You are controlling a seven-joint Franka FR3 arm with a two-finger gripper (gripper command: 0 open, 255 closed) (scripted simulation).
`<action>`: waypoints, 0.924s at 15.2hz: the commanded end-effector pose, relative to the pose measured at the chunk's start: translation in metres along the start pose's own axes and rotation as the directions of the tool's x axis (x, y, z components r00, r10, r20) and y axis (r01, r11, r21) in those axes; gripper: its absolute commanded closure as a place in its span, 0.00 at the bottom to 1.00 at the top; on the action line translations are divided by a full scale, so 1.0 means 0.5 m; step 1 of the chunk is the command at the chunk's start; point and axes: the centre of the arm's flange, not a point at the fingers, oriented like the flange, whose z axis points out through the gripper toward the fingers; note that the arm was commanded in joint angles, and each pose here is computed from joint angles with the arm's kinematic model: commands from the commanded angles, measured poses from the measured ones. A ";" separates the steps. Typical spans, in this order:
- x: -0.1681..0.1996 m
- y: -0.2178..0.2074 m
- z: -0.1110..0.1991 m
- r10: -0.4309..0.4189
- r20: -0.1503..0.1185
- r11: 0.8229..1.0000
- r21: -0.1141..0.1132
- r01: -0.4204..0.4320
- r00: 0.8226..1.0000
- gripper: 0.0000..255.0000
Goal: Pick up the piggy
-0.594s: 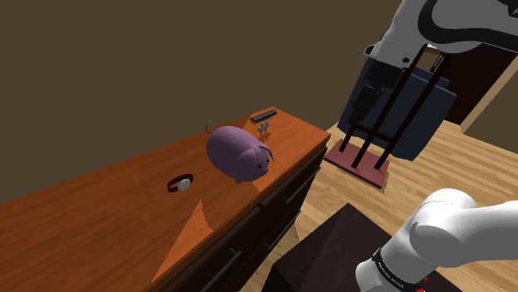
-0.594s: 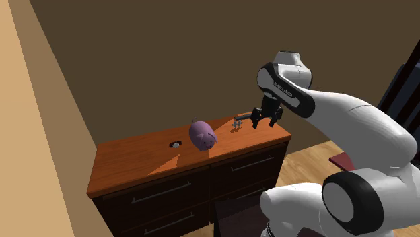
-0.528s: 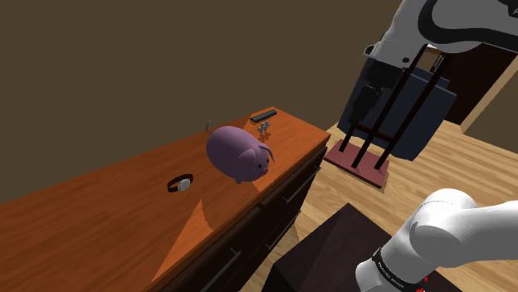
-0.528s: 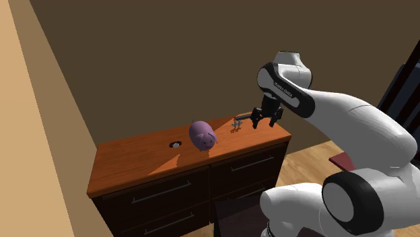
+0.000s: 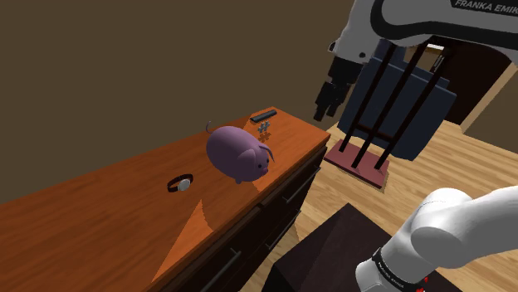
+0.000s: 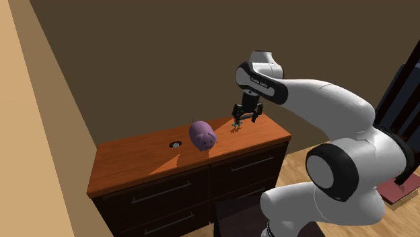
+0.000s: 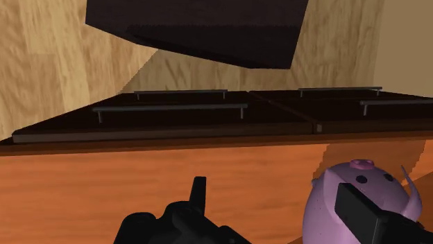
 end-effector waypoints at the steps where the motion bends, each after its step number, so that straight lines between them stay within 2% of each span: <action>1: 0.040 -0.036 0.020 0.000 0.009 1.000 -0.004 0.000 1.000 0.00; 14: 0.325 -0.242 0.116 0.003 0.069 0.999 -0.040 0.000 0.998 0.00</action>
